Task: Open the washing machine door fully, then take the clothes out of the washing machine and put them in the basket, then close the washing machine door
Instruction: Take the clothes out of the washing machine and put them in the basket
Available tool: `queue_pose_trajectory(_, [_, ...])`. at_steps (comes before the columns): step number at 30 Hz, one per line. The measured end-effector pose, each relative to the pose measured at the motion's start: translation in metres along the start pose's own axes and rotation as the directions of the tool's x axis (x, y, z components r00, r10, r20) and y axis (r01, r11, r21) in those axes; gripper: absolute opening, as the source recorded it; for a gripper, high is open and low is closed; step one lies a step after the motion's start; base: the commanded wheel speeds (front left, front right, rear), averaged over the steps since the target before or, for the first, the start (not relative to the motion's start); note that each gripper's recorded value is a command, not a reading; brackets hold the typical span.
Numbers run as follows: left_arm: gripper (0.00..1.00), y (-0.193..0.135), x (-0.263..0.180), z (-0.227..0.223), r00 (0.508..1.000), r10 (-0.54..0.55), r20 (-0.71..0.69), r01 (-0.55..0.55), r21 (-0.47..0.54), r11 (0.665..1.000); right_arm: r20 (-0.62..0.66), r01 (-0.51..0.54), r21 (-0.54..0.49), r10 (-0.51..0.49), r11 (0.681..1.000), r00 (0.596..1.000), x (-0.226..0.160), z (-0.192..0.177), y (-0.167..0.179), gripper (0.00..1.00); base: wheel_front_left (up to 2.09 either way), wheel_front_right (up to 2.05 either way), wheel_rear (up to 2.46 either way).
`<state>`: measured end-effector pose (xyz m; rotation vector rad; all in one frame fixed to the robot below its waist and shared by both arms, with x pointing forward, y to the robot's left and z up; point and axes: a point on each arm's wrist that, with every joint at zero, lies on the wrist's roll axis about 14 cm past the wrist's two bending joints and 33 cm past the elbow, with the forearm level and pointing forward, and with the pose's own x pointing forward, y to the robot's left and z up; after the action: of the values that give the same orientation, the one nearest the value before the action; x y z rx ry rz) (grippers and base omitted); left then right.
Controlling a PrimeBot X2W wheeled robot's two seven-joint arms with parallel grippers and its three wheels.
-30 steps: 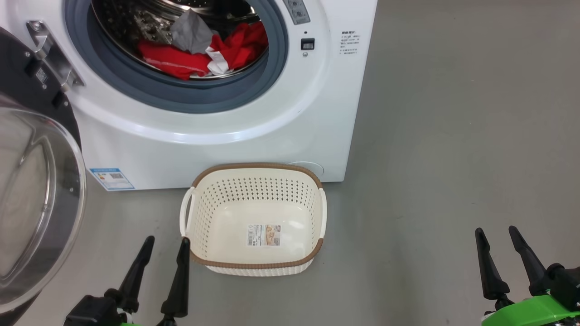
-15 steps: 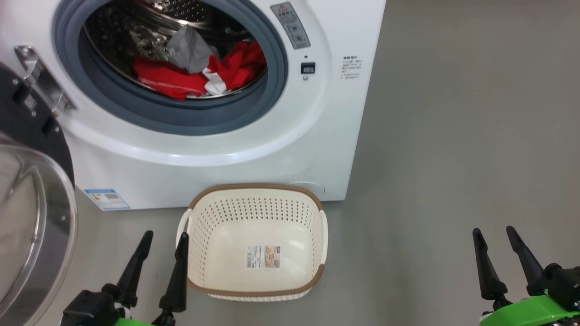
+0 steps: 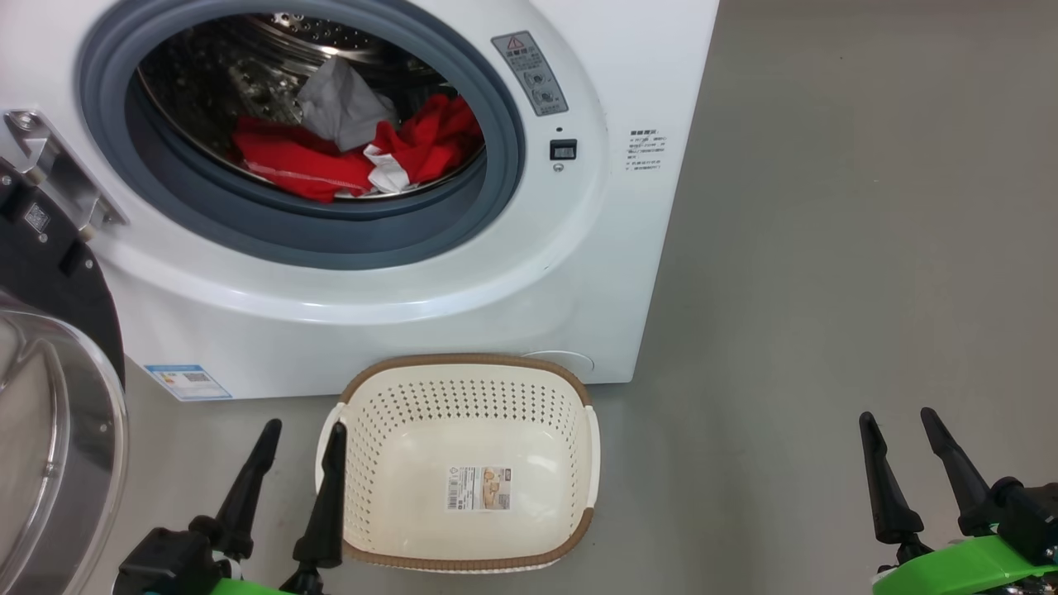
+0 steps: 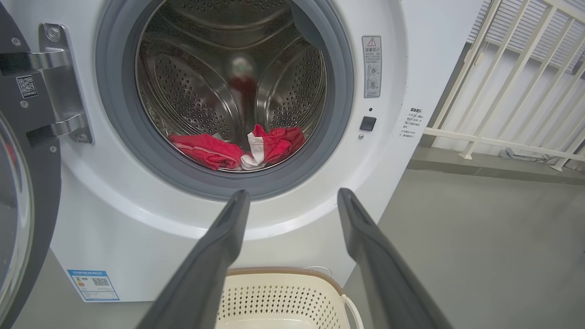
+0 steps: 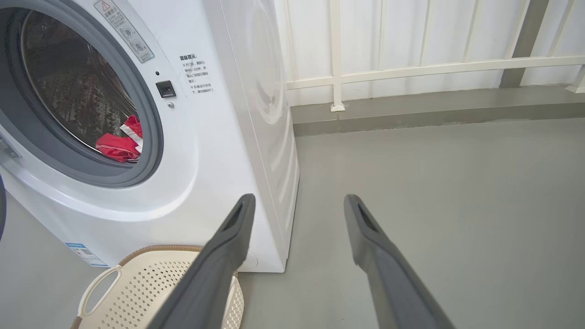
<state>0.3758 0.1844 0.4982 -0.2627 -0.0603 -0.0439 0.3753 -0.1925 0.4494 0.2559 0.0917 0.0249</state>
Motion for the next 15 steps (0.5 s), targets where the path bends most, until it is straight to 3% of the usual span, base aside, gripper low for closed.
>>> queue_pose_trajectory(15, [1.0, 0.008, 0.001, -0.032, 0.995, 0.035, -0.092, -0.037, -0.02, 0.999, -0.015, -0.004, 0.004, 0.004, 1.0, 1.0, 0.004, -0.005, 0.002, 1.0, 0.0, 0.0, 0.0])
